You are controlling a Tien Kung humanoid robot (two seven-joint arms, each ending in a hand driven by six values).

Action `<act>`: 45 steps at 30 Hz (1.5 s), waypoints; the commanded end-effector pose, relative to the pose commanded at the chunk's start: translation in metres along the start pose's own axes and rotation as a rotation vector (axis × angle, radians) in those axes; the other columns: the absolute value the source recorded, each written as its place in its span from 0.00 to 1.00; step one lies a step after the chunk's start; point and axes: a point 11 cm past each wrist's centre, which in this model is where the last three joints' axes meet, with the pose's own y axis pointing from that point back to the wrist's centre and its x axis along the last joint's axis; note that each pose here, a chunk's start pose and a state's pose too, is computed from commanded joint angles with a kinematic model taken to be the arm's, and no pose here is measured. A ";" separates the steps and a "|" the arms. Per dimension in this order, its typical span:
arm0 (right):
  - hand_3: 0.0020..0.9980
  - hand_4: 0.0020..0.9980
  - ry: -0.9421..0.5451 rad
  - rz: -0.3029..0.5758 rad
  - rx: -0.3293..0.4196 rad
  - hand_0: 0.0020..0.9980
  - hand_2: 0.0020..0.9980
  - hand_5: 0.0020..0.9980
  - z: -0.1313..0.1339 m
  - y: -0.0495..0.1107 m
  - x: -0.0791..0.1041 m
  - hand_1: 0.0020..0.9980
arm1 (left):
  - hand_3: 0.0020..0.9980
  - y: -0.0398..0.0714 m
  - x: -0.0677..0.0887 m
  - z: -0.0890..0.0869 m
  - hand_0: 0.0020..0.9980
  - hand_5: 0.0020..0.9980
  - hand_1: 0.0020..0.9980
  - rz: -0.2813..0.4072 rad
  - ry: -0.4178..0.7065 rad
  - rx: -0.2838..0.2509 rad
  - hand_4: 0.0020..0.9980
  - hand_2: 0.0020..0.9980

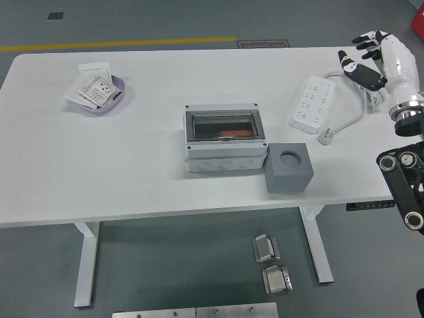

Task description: Pick up the cylinder from the cube,place it in the box,flap close box

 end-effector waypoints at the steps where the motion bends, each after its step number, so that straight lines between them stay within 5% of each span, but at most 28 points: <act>1: 0.60 0.74 -0.029 -0.002 -0.001 0.54 0.59 0.50 0.001 0.001 0.000 0.50 | 0.59 0.000 0.001 0.000 0.64 0.22 0.64 0.001 0.006 -0.001 0.66 0.58; 11: 0.58 0.74 -0.387 -0.009 -0.021 0.51 0.54 0.49 0.007 0.007 0.003 0.49 | 0.59 0.000 0.016 0.002 0.64 0.22 0.64 0.023 0.010 -0.002 0.66 0.58; 12: 0.56 0.71 -0.420 -0.002 -0.028 0.42 0.49 0.46 0.008 0.007 0.004 0.44 | 0.60 0.000 0.015 0.003 0.64 0.22 0.64 0.021 0.009 -0.003 0.66 0.58; 14: 0.56 0.71 -0.465 0.032 -0.038 0.42 0.49 0.46 0.010 0.008 0.008 0.44 | 0.60 0.000 0.013 0.002 0.64 0.22 0.64 0.017 0.006 -0.003 0.66 0.58; 20: 0.55 0.69 -0.416 0.122 -0.018 0.42 0.48 0.46 -0.006 0.009 0.016 0.43 | 0.60 0.000 0.012 -0.001 0.64 0.22 0.64 0.016 0.004 0.004 0.66 0.58; 28: 0.55 0.69 -0.223 0.088 0.067 0.41 0.47 0.45 -0.046 0.005 -0.001 0.42 | 0.60 0.000 0.011 -0.002 0.64 0.22 0.64 0.015 0.010 0.003 0.66 0.58; 37: 0.53 0.66 -0.145 0.113 -0.014 0.42 0.45 0.42 -0.007 -0.001 0.016 0.42 | 0.60 0.000 0.007 -0.002 0.64 0.22 0.64 0.009 0.012 0.001 0.66 0.58; 45: 0.53 0.66 -0.148 0.050 0.002 0.42 0.45 0.42 -0.008 0.001 0.005 0.42 | 0.60 -0.001 0.007 -0.004 0.64 0.23 0.64 0.010 0.013 0.003 0.66 0.58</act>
